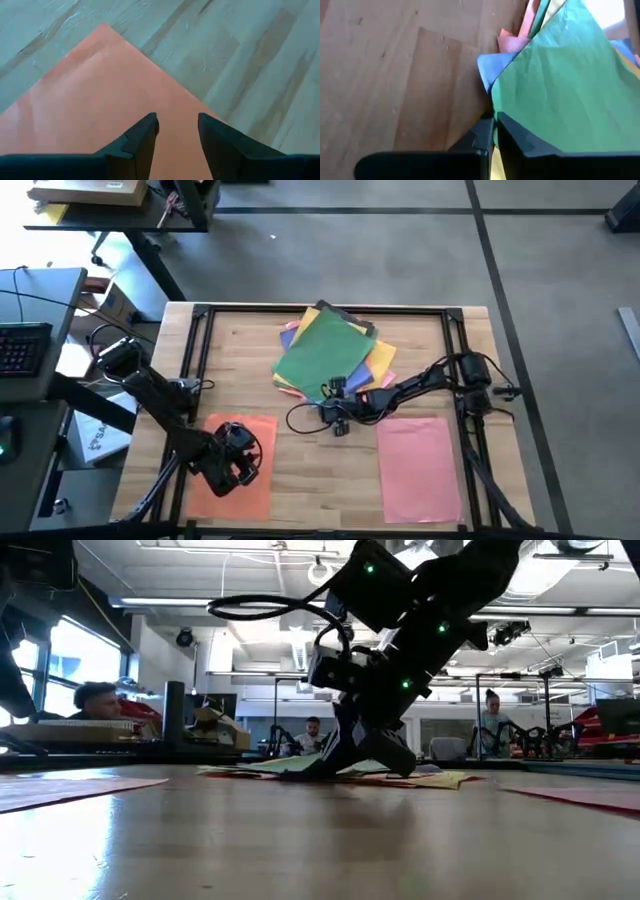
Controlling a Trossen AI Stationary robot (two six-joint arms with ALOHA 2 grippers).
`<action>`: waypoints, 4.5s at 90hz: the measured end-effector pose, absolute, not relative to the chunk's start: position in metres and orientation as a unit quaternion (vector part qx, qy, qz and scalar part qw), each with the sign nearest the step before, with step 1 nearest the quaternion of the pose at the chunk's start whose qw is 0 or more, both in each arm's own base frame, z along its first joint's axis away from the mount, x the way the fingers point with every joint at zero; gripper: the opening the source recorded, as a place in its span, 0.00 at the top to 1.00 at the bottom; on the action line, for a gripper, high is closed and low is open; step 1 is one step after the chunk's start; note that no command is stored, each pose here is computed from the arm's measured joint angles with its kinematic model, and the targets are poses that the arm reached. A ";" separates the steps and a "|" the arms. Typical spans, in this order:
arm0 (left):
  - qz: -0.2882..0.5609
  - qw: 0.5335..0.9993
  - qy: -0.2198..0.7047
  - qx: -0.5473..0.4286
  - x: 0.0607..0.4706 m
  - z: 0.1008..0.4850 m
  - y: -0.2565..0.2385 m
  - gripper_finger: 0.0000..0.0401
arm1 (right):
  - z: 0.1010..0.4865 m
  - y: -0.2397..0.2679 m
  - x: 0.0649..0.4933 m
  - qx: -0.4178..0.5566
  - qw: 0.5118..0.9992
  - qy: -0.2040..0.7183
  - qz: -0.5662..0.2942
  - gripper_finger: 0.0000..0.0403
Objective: Organize paper
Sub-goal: Move the green paper to the lower middle of the table, then move the yellow paper to the upper right of the table
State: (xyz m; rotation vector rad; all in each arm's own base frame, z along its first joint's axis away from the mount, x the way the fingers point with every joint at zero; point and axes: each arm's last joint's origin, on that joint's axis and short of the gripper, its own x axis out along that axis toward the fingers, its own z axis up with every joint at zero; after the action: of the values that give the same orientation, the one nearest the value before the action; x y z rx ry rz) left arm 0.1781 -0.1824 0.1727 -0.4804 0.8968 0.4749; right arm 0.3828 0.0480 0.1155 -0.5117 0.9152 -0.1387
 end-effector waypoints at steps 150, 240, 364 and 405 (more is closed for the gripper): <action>0.171 0.893 0.360 -0.208 0.199 0.181 -0.186 0.67 | 0.179 0.209 0.292 0.057 0.913 0.404 -0.013 0.57; 0.159 0.899 0.351 -0.210 0.201 0.183 -0.188 0.67 | 0.105 0.165 0.349 0.117 0.890 0.438 -0.045 0.60; 0.154 0.911 0.304 -0.234 0.206 0.188 -0.193 0.67 | 0.138 0.038 0.362 -0.284 0.818 0.500 -0.007 0.70; 0.150 0.911 0.301 -0.238 0.207 0.189 -0.194 0.67 | 0.129 0.021 0.367 -0.322 0.797 0.511 0.010 0.74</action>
State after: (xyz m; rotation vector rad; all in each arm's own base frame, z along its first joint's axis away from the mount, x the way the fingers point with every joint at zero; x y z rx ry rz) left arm 0.2067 -0.1942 0.1887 -0.4907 0.6196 0.3094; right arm 0.3668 0.0206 0.1285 -0.6907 1.0968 0.0205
